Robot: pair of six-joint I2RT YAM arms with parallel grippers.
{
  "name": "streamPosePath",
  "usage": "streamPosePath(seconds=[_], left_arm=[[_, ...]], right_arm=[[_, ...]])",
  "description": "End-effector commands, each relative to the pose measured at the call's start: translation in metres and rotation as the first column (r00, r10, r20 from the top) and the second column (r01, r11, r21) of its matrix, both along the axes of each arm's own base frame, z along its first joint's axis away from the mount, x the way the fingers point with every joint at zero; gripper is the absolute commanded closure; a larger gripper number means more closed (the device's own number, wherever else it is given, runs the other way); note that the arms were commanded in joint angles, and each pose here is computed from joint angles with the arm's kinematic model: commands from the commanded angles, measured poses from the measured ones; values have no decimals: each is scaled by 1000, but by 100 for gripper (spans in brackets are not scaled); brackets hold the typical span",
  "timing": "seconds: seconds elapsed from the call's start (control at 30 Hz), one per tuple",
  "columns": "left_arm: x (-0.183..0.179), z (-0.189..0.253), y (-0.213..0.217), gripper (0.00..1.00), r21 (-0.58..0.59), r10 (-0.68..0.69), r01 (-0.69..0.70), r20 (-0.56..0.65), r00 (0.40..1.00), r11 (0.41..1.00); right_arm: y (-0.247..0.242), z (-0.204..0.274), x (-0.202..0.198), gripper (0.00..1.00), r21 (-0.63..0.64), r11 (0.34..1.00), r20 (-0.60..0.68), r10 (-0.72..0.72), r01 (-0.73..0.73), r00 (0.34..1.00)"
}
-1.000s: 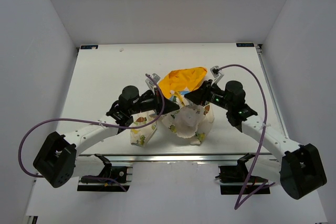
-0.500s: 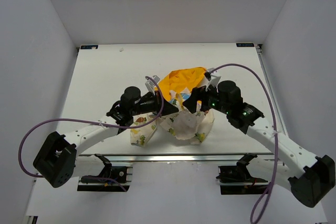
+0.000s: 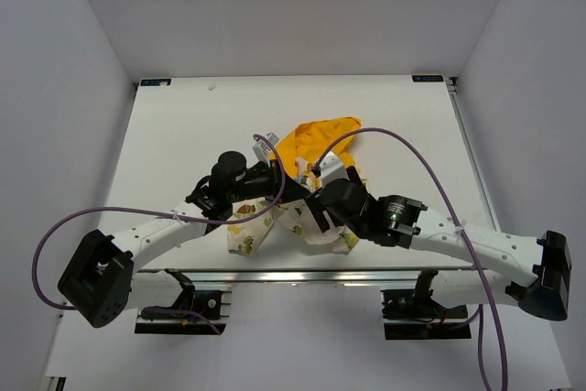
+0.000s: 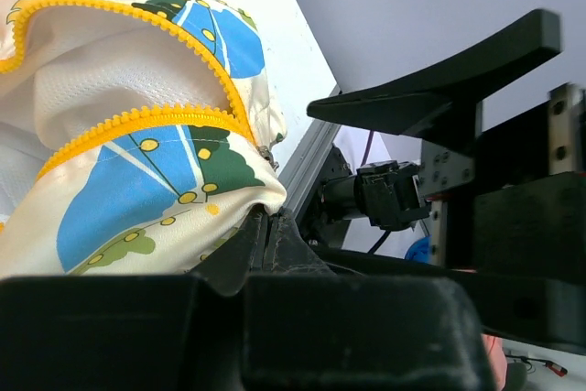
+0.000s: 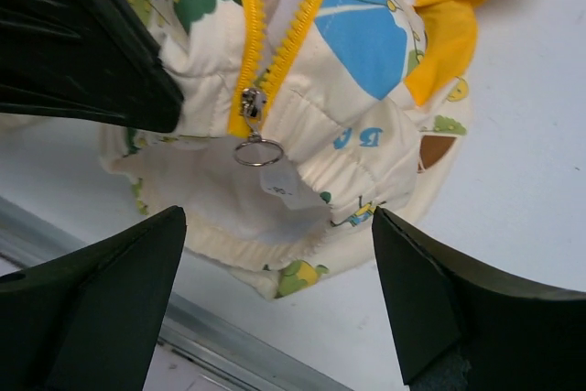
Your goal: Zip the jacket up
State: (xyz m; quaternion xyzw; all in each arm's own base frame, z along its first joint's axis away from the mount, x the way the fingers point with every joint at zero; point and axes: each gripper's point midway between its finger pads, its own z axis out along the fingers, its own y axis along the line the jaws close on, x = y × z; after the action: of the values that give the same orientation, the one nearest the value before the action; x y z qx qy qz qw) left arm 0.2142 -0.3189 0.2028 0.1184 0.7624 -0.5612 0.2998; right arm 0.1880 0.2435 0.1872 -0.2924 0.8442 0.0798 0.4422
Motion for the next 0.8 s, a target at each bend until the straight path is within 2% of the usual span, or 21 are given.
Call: streamPosePath(seconds=[0.0, 0.2, 0.53, 0.6, 0.63, 0.77], left_arm=[[1, 16, 0, 100, -21, 14, -13, 41, 999, 1000], [3, 18, 0, 100, -26, 19, -18, 48, 999, 1000], [4, 25, -4, 100, -35, -4, 6, 74, 997, 999], [4, 26, -5, 100, -37, -10, 12, 76, 997, 999], [4, 26, -5, 100, -39, -10, 13, 80, 997, 999], [3, 25, -5, 100, -38, -16, 19, 79, 997, 999]], right_arm=[[-8, 21, 16, 14, -36, 996, 112, -80, 85, 990], [10, 22, 20, 30, 4, 998, 124, -70, 70, 990], [27, 18, 23, 34, 33, 998, 123, -54, 50, 991], [26, 17, 25, 43, 27, 997, 129, -68, 65, 989], [26, 16, 26, 50, 29, 997, 129, -79, 76, 989], [23, 15, 26, 63, 21, 995, 128, -99, 97, 987]])
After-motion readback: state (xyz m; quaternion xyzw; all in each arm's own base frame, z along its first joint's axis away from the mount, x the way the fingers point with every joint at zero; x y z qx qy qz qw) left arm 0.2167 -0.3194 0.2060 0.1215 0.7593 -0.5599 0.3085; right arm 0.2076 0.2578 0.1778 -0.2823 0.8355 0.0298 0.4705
